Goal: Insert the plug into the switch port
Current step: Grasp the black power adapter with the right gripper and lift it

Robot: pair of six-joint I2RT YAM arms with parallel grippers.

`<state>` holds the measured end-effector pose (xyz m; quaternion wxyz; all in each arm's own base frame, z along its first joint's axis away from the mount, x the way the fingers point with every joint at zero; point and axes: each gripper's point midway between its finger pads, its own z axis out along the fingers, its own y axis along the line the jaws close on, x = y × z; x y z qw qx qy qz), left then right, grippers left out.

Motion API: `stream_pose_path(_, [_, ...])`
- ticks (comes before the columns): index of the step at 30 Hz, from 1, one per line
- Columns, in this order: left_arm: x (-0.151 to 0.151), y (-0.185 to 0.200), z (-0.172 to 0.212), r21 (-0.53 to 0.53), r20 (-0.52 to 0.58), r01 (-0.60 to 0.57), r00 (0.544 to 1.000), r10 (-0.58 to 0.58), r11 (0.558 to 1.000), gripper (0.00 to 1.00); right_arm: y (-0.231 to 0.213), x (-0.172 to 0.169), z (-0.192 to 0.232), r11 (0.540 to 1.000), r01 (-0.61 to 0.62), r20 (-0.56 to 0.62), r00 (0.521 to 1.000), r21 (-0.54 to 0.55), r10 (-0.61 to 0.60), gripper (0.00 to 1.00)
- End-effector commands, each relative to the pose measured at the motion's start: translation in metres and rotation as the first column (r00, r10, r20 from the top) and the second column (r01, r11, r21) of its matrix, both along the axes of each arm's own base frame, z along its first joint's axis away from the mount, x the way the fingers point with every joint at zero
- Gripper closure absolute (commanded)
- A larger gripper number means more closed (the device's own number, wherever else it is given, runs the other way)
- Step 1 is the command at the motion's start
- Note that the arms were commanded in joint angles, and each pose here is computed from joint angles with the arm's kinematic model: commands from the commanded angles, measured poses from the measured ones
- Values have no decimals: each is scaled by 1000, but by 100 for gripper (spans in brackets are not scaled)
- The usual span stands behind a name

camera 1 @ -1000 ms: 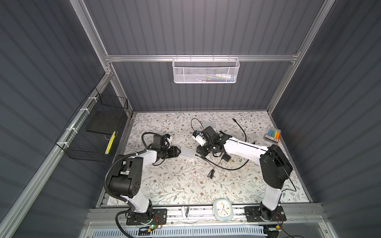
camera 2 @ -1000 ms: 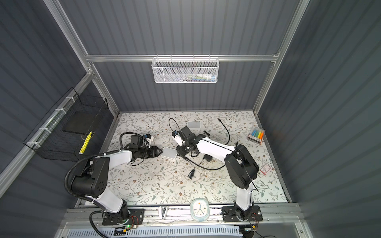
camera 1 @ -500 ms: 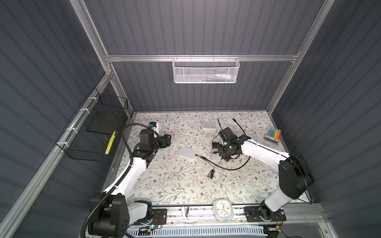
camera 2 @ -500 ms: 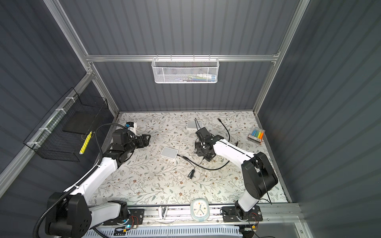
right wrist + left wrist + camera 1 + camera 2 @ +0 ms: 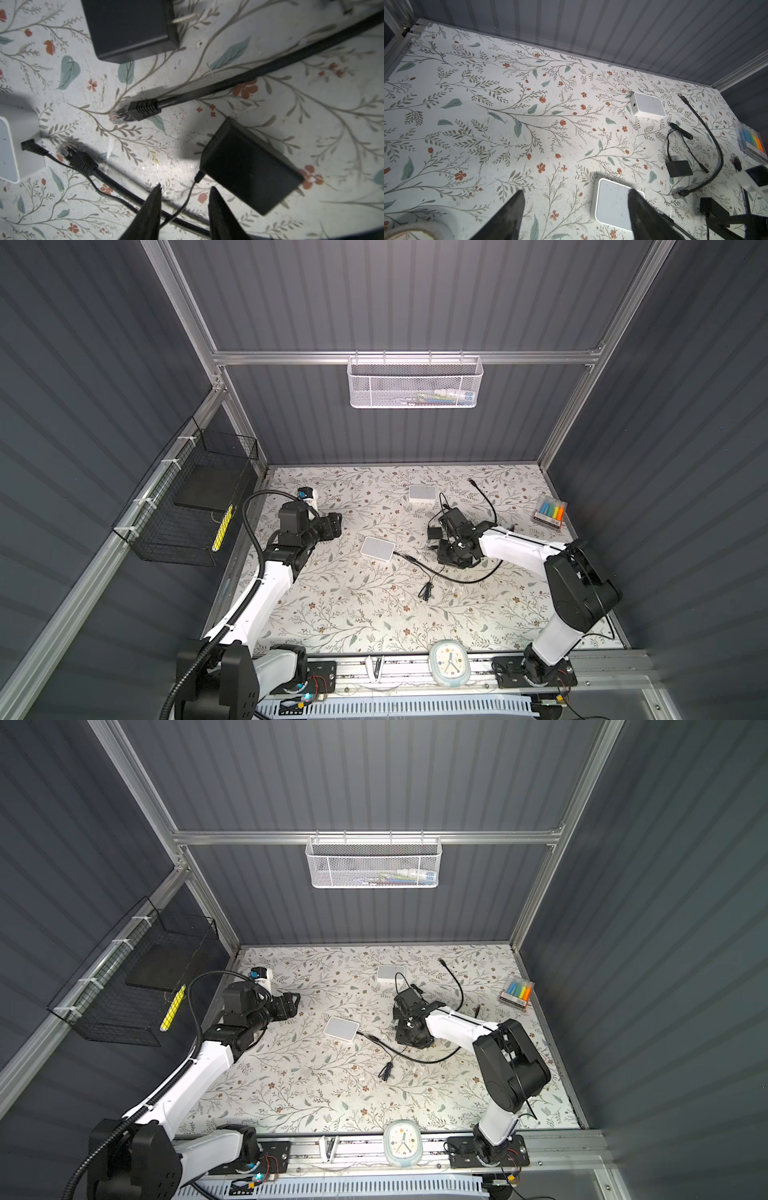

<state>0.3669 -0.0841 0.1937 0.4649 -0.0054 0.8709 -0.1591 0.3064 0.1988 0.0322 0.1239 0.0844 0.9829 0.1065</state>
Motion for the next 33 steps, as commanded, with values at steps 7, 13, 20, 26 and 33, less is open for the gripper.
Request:
stream_pose_path(7, [1, 2, 6, 31, 1, 5, 1000, -5, 999, 22, 4, -3, -26, 999, 44, -46, 998, 7, -43, 71])
stream_pose_path(13, [3, 2, 7, 38, 5, 8, 1000, -8, 999, 22, 5, -1, -12, 1000, 9, -30, 1000, 6, -9, 97])
stream_pose_path(20, [2, 0, 2, 25, -1, 15, 1000, -14, 1000, 22, 12, 7, 43, 991, -106, 59, 992, -79, 111, 100])
stream_pose_path(26, [-3, 2, -12, 9, -20, -5, 1000, 5, 1000, 22, 43, 53, 81, 968, -214, 170, 957, -132, 234, 100])
stream_pose_path(33, [-12, -2, -39, -91, -52, -39, 998, 34, 995, 23, 92, 117, 72, 934, -327, 214, 911, -147, 353, 100])
